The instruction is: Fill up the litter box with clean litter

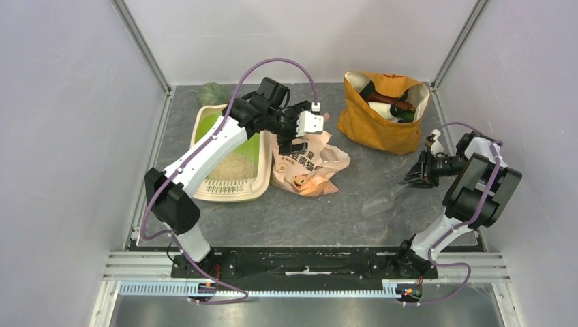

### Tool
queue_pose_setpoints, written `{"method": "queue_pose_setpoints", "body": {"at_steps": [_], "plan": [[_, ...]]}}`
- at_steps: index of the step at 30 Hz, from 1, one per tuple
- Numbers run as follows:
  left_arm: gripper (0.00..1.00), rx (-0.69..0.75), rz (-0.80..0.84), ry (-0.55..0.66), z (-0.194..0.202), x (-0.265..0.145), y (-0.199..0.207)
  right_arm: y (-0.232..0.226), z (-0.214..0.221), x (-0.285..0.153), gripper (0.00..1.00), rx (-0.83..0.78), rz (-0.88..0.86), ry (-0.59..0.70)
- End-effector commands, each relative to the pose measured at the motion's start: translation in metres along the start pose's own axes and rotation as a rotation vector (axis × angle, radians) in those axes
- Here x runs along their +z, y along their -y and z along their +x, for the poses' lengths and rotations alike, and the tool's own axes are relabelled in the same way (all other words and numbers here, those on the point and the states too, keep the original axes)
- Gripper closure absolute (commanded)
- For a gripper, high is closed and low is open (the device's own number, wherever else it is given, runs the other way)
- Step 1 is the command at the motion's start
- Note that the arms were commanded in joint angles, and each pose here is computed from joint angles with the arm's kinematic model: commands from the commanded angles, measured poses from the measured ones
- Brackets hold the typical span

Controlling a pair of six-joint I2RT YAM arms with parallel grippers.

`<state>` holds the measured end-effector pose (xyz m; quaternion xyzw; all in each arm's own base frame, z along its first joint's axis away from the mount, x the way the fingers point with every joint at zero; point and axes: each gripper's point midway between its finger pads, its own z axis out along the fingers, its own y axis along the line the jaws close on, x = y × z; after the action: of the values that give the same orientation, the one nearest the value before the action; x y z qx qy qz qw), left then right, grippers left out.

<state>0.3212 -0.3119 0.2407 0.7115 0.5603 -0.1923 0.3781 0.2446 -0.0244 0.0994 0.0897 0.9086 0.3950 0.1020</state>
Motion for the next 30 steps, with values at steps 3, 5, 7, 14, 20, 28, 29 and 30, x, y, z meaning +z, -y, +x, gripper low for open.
{"method": "queue_pose_setpoints", "body": {"at_steps": [3, 5, 7, 14, 20, 28, 29, 30], "plan": [[0.04, 0.084, -0.117, 0.056, -0.034, -0.011, -0.039, 0.052, -0.007, 0.010, 1.00, -0.149, 0.134, -0.059], [0.04, 0.106, -0.095, 0.033, -0.027, -0.004, -0.040, 0.057, -0.011, 0.012, 1.00, -0.146, 0.142, -0.064], [0.03, 0.108, -0.079, 0.019, -0.020, 0.004, -0.040, 0.062, -0.016, 0.012, 1.00, -0.149, 0.150, -0.070], [0.07, 0.088, 0.195, 0.046, -0.014, 0.010, 0.017, 0.069, -0.028, 0.018, 1.00, -0.156, 0.165, -0.095], [0.36, 0.067, 0.289, 0.031, -0.007, 0.005, 0.040, 0.074, -0.036, 0.029, 0.82, -0.168, 0.187, -0.127], [0.96, 0.091, 0.310, 0.006, -0.007, -0.001, 0.048, 0.084, -0.048, 0.026, 0.56, -0.148, 0.233, -0.129], [0.98, 0.090, 0.309, -0.003, -0.007, -0.001, 0.049, 0.084, -0.048, 0.024, 0.53, -0.151, 0.243, -0.129], [0.98, 0.092, 0.310, -0.006, -0.007, 0.000, 0.049, 0.084, -0.048, 0.022, 0.48, -0.159, 0.255, -0.128]]}}
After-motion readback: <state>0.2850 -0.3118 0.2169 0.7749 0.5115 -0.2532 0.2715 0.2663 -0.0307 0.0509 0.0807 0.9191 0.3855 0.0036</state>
